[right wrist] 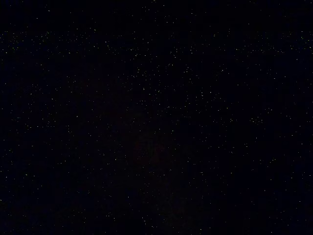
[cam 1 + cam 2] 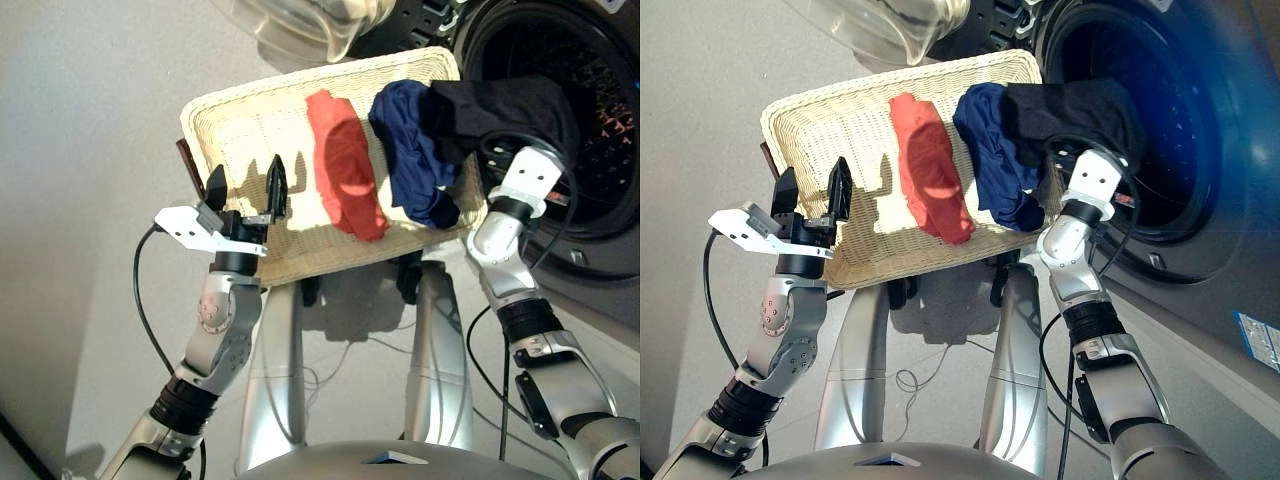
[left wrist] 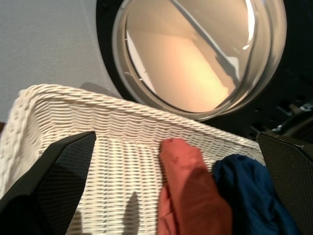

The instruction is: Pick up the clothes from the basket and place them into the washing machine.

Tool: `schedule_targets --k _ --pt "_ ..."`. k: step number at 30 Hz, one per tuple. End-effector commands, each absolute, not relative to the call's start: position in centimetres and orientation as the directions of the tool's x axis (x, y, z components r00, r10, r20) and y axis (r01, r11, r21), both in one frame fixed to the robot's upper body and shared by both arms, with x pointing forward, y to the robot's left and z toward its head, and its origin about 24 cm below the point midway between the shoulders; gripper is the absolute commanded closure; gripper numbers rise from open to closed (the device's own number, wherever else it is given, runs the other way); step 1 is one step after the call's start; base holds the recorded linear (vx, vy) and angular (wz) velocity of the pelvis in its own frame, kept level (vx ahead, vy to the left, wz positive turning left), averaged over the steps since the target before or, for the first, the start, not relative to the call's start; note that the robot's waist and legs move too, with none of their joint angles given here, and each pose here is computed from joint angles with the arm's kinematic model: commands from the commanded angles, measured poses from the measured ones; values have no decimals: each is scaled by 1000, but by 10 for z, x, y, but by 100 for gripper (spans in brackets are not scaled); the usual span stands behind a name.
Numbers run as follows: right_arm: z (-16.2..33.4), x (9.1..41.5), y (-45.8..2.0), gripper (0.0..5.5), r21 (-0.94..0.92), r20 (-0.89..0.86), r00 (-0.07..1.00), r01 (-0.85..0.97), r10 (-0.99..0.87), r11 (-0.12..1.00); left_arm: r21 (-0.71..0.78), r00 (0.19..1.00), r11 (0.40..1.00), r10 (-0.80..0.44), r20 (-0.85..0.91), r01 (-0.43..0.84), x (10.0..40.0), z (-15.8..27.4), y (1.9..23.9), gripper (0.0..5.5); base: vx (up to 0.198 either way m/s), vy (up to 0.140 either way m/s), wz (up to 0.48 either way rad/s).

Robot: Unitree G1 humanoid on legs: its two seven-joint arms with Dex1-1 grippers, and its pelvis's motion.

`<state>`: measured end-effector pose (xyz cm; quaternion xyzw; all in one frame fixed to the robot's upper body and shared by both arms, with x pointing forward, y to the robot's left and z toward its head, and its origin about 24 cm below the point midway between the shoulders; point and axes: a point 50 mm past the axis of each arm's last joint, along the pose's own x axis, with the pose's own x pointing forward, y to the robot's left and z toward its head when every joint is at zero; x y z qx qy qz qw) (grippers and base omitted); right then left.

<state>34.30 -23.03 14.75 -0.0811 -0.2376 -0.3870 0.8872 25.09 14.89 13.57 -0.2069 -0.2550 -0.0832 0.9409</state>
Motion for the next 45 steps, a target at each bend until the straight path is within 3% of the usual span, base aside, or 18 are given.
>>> schedule_targets --k 1,9,17,22,30,33,34,35,45 --pt "199 340 -257 550 278 561 376 754 -738 595 -290 759 901 -62 649 322 239 155 152 0 0 0 0" --pt "238 344 -317 550 362 450 186 856 -873 369 -254 740 884 -140 658 393 241 160 143 0 0 0 0" --pt "267 328 -372 550 154 490 97 968 -866 196 -231 713 869 -179 678 438 238 166 140 0 0 0 0" --pt "276 311 -401 550 137 448 34 985 -893 106 -242 712 856 -189 676 457 236 166 138 0 0 0 0" --pt "271 311 -407 550 434 182 88 887 -979 160 -266 732 848 -190 654 458 239 164 135 0 0 0 0" --pt "262 327 -395 550 449 176 246 841 -953 300 -269 742 851 -190 643 451 240 162 137 0 0 0 0" --pt "258 336 -387 405 434 200 345 808 -917 398 -268 744 850 -194 640 453 240 161 139 0 0 0 0" --pt "258 336 -387 0 434 199 349 806 -916 402 -269 744 850 -193 639 452 240 161 139 0 0 0 0" --pt "262 358 -359 0 403 247 482 738 -841 541 -281 761 851 -192 620 444 239 155 141 0 0 0 0"
